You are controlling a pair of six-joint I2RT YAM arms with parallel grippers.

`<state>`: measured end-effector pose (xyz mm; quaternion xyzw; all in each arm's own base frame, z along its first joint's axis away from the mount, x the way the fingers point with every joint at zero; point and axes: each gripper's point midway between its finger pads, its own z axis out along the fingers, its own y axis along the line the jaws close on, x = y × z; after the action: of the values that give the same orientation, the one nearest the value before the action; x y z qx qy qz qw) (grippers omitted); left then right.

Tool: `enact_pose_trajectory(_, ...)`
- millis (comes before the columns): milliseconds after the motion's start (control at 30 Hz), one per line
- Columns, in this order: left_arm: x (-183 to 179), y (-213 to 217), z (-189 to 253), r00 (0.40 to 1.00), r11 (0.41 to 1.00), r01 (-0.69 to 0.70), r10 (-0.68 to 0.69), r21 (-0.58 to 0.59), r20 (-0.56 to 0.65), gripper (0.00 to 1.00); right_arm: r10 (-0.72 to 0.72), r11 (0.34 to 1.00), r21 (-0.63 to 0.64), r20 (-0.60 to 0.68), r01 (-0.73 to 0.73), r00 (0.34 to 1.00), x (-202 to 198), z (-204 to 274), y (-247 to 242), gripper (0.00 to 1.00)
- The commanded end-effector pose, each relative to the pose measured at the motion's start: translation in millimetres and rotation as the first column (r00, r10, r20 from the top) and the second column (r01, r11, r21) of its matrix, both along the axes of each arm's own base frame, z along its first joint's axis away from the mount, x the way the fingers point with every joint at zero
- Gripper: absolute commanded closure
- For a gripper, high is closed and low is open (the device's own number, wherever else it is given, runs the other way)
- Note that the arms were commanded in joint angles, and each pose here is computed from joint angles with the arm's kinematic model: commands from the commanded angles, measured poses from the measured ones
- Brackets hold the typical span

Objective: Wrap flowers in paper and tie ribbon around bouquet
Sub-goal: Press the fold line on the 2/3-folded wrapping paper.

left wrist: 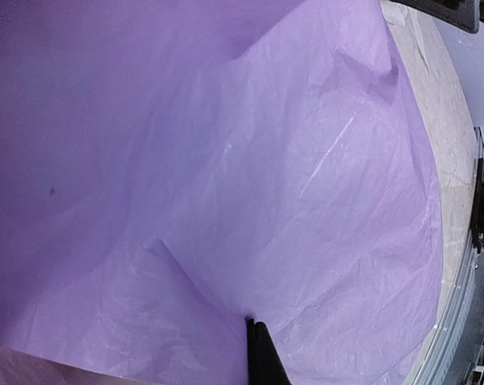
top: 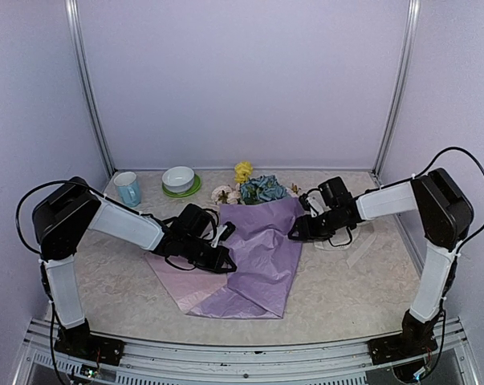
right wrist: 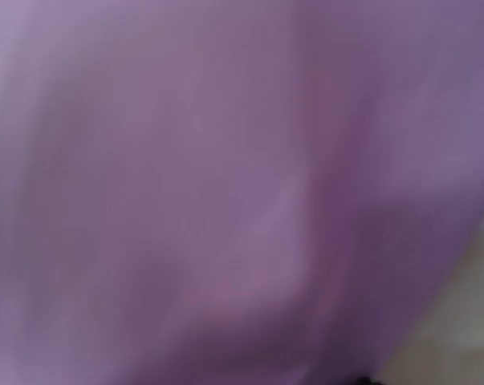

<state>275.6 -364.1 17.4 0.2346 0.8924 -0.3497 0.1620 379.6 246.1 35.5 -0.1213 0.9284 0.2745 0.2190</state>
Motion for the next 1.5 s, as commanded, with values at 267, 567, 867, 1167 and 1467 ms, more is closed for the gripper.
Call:
enact_pose_trajectory(267,-9,20,-17,0.999,0.995,-0.020,0.023,0.095,-0.031,1.00,-0.102,0.932,-0.333,0.132,0.141,0.986,64,-9,-54,0.39)
enact_pose_trajectory(567,-8,18,-15,0.999,0.996,-0.019,0.022,0.088,-0.028,1.00,-0.064,0.893,-0.415,0.267,0.175,0.961,81,52,-65,0.40)
enact_pose_trajectory(867,-7,16,-12,0.999,0.997,-0.021,0.023,0.079,-0.026,1.00,0.507,0.849,0.028,0.242,-0.528,0.827,-103,94,101,0.53)
enact_pose_trajectory(1167,-5,15,-8,0.999,0.997,-0.028,0.029,0.073,-0.020,1.00,0.635,0.760,0.161,0.022,-0.630,0.772,-199,28,154,0.90)
enact_pose_trajectory(1467,2,17,7,0.998,0.996,-0.062,0.062,0.063,0.014,0.88,0.603,0.792,0.016,-0.179,-0.611,0.777,-213,-41,137,0.98)
